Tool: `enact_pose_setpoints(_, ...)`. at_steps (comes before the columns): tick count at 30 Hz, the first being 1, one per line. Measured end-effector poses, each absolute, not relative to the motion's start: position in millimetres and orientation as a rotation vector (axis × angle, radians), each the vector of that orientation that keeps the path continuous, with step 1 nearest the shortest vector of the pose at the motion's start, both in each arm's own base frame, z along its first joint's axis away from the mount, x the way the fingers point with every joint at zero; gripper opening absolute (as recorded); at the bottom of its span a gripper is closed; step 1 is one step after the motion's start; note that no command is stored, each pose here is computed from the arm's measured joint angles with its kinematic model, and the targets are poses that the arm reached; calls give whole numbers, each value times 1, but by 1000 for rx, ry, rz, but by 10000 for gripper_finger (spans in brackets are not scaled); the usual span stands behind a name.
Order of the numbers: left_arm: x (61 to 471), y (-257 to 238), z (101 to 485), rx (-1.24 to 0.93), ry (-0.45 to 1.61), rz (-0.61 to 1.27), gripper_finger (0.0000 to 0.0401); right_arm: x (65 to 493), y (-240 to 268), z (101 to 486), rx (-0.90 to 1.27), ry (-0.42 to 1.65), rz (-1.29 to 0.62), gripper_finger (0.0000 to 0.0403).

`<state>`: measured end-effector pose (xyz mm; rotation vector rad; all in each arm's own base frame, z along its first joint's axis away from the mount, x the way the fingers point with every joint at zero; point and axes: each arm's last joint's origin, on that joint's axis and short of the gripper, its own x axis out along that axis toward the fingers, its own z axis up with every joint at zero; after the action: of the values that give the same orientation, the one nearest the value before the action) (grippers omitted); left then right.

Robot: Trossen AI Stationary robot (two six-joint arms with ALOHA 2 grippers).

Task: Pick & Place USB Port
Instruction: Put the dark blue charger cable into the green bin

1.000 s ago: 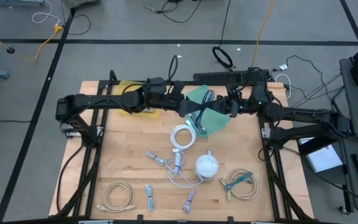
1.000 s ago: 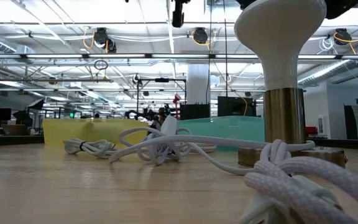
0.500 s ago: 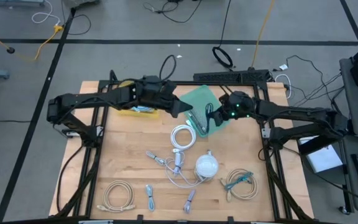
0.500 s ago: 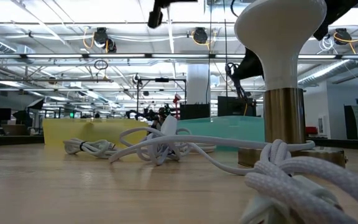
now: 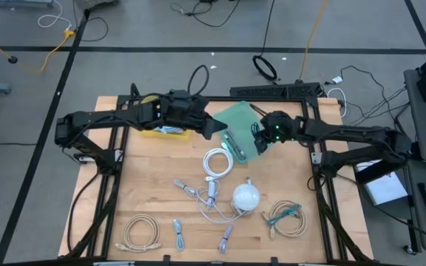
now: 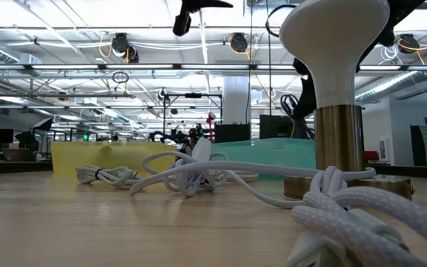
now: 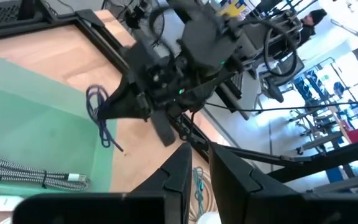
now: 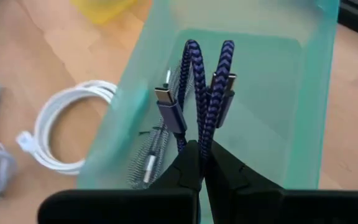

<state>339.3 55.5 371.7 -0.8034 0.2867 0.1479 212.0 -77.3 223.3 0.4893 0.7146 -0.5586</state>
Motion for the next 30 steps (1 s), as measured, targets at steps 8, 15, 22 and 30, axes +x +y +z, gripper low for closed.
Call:
enact_pose_setpoints(8,340,53,372,-793,287,148,58,222,-80,213,441,745,-570,0)
enact_pose_setpoints(15,339,49,368,-794,326,155,58,226,-83,220,461,635,-594,0)
enact_pose_setpoints(22,339,49,368,-792,327,156,58,225,-82,203,468,783,-580,1)
enact_pose_setpoints(30,338,54,368,-787,320,168,58,232,-79,210,450,719,-469,74)
